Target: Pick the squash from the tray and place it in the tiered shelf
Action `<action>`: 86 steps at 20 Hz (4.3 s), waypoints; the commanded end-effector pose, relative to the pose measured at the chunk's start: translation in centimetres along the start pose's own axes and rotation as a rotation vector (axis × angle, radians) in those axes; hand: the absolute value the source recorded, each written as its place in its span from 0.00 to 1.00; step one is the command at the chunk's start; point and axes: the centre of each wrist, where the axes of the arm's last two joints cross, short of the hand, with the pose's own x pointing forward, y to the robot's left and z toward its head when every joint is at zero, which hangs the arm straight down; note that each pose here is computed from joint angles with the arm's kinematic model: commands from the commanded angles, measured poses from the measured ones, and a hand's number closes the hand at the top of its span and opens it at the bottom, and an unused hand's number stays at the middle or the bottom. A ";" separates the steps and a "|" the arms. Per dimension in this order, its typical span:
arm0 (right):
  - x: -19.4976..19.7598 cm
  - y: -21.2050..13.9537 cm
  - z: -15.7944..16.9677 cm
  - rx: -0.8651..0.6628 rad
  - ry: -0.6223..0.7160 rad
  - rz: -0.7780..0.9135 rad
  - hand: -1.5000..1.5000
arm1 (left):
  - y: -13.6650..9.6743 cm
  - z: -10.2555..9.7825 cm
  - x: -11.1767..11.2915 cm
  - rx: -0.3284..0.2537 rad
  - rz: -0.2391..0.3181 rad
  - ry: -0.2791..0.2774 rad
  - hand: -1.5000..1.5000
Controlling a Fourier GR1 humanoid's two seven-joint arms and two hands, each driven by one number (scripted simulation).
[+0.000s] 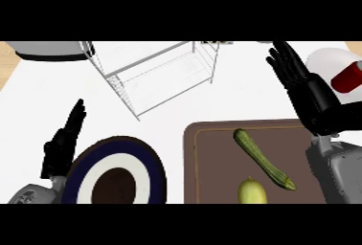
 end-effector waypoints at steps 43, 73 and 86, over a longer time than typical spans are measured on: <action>1.9 -3.9 2.4 0.498 0.433 0.628 0.00 | 1.1 1.6 -3.1 -0.065 0.267 0.430 0.50; -3.4 1.8 4.2 0.477 0.575 0.902 0.00 | 0.3 0.5 -0.7 -0.079 0.268 0.428 0.50; -7.7 2.5 5.1 0.438 0.530 0.896 0.00 | -0.1 1.5 -2.4 -0.070 0.277 0.416 0.50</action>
